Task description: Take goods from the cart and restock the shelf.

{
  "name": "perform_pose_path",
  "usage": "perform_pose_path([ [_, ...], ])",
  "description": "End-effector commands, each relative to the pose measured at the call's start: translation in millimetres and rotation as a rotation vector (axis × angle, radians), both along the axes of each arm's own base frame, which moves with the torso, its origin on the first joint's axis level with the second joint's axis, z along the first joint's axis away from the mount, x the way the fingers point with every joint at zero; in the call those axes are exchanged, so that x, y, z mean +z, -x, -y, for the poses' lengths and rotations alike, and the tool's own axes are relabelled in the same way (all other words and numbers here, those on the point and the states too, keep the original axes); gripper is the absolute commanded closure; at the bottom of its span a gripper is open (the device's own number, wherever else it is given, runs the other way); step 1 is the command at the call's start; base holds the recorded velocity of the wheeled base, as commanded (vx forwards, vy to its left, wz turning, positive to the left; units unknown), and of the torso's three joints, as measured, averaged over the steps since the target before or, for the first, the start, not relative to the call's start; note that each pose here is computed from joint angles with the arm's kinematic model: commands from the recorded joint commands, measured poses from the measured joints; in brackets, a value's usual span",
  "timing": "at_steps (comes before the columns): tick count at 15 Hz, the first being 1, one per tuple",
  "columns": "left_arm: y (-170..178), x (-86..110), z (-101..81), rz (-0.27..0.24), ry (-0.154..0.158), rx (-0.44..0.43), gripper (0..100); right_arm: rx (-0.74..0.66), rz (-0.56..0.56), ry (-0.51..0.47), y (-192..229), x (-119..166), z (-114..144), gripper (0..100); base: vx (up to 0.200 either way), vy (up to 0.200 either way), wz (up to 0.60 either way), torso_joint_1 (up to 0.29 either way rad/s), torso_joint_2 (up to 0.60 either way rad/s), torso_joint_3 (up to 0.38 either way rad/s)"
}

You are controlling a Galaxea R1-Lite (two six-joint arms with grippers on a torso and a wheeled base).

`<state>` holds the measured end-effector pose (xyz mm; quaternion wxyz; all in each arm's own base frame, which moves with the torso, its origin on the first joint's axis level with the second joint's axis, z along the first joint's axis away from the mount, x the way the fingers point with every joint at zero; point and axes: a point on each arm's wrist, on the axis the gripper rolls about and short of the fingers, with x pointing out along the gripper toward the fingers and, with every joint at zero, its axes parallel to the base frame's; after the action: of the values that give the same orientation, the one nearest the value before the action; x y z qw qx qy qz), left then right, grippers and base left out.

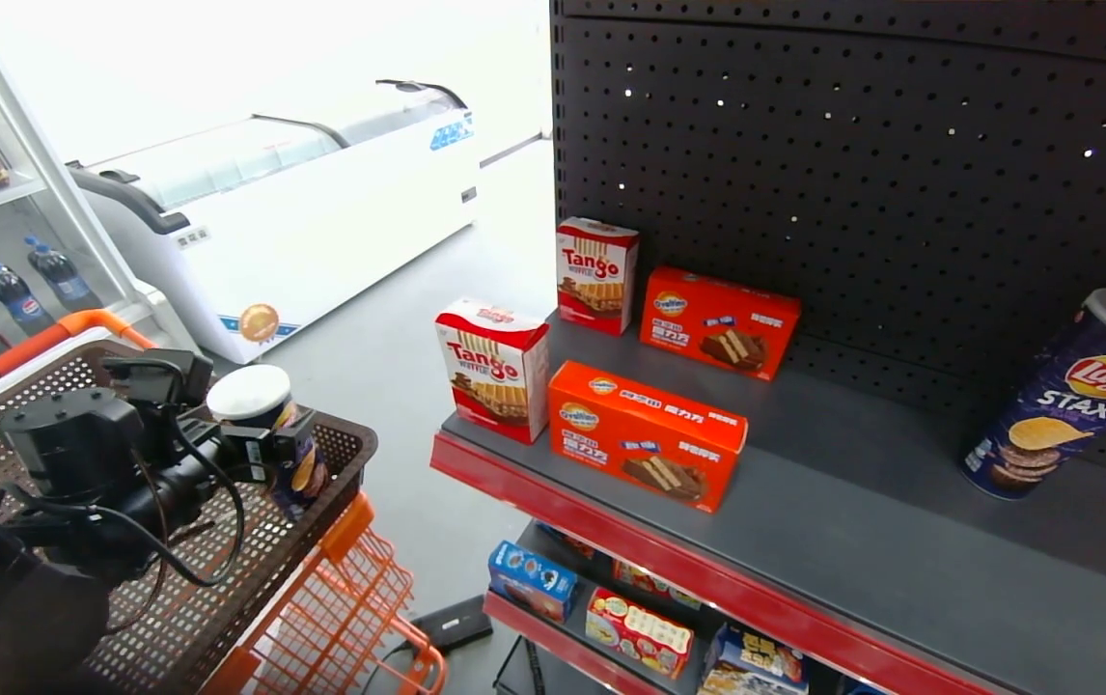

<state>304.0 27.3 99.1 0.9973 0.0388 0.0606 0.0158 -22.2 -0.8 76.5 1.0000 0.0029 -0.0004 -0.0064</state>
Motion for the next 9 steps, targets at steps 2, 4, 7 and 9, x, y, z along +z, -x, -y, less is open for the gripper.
perform_pose_path([
  [2, -25, -27.2, -2.9, -0.042, 0.005, 0.003, 0, 0.0, 0.001, 0.0, 0, 0, 0, 0, 0.0, 0.0, 0.0, 0.0, 0.0, 0.0],
  [4, -35, -31.2, -3.9, -0.034, 0.007, 0.004, 0, 0.0, -0.001, 0.0, 0, 0, 0, 0, 0.0, 0.0, 0.0, 0.0, 0.0, 0.0],
  [7, -50, -38.7, -5.8, -0.027, 0.006, 0.005, 0, 0.0, 0.001, 0.0, 0, 0, 0, 0, 0.0, 0.0, 0.0, 0.0, 0.0, 0.0],
  [9, -58, -44.7, -6.0, -0.027, 0.006, 0.004, 0, 0.0, 0.001, 0.0, 0, 0, 0, 0, 0.0, 0.0, 0.0, 0.0, 0.0, 0.0],
])
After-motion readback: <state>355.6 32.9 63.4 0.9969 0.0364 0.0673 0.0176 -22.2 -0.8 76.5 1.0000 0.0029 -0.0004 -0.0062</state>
